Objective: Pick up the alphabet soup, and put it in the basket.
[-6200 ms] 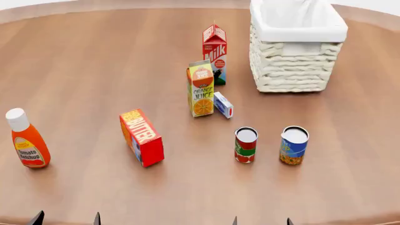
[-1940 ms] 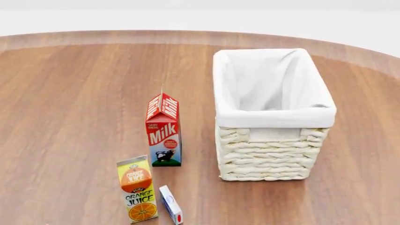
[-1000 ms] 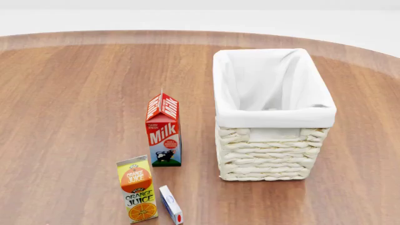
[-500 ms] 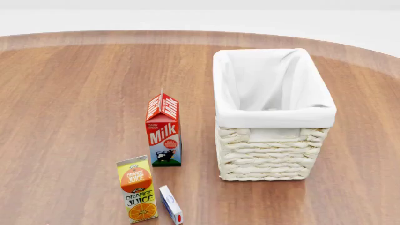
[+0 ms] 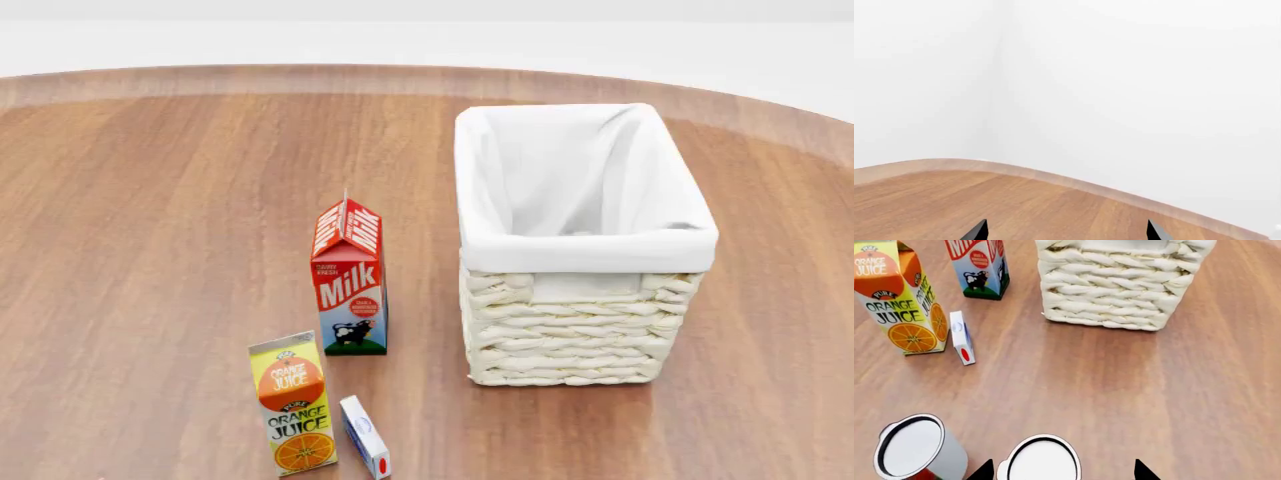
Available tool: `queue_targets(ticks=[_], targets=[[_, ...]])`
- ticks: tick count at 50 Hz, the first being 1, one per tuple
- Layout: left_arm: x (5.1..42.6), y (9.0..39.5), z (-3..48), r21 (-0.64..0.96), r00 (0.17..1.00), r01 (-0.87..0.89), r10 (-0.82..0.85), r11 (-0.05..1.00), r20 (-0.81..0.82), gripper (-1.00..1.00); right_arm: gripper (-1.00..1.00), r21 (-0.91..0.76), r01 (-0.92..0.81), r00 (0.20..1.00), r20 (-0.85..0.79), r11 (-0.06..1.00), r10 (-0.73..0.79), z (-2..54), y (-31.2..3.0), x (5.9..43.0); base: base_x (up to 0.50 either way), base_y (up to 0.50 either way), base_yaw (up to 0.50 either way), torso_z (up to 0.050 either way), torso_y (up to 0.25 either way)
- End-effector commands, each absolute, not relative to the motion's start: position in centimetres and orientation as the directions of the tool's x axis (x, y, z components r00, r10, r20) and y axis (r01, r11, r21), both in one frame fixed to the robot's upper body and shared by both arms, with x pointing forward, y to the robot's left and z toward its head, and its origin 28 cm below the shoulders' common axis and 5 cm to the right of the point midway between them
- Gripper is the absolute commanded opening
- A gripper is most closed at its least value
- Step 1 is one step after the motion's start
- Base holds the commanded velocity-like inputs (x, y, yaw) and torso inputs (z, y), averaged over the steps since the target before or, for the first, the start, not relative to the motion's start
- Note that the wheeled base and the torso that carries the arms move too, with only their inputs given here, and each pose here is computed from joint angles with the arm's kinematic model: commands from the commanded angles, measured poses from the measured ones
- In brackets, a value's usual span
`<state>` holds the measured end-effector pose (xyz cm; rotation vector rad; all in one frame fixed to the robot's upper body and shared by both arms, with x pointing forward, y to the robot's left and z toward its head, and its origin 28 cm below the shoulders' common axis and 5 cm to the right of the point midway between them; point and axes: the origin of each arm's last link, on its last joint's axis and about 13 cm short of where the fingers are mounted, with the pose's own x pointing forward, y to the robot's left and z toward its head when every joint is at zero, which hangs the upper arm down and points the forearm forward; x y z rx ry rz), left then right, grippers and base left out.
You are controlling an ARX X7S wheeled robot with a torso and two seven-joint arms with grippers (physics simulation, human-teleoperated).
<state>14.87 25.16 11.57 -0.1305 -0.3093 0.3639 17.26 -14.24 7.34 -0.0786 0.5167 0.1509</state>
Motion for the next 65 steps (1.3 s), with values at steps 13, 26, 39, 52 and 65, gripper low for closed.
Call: queue_targets(ticks=[13,26,39,52,65], targets=[[15.4,25.6,11.4,-0.186,0.885,-0.335,0.376,0.924,0.275,1.0,1.0,-0.025,-0.191,0.846,-0.511,0.981,0.152,6.8,-13.9,18.5,0.0,0.0,0.0,0.0,0.0],[15.3,25.5,11.4,-0.184,0.886,-0.332,0.373,0.925,0.275,1.0,1.0,-0.039,-0.206,0.837,-0.525,0.978,0.155,6.4,-13.8,18.8,0.0,0.0,0.0,0.0,0.0],[15.2,25.4,11.4,-0.184,0.887,-0.329,0.37,0.926,0.276,1.0,1.0,-0.052,-0.225,0.83,-0.533,0.973,0.163,6.0,-13.6,19.1,0.0,0.0,0.0,0.0,0.0],[15.2,25.4,11.4,-0.183,0.888,-0.326,0.367,0.928,0.277,1.0,1.0,-0.058,-0.227,0.822,-0.547,0.972,0.159,5.6,-13.6,19.5,0.0,0.0,0.0,0.0,0.0],[15.5,25.3,11.3,-0.179,0.892,-0.32,0.36,0.93,0.274,1.0,1.0,-0.059,-0.248,0.81,-0.56,0.967,0.173,5.3,-13.4,19.8,0.0,0.0,0.0,0.0,0.0]])
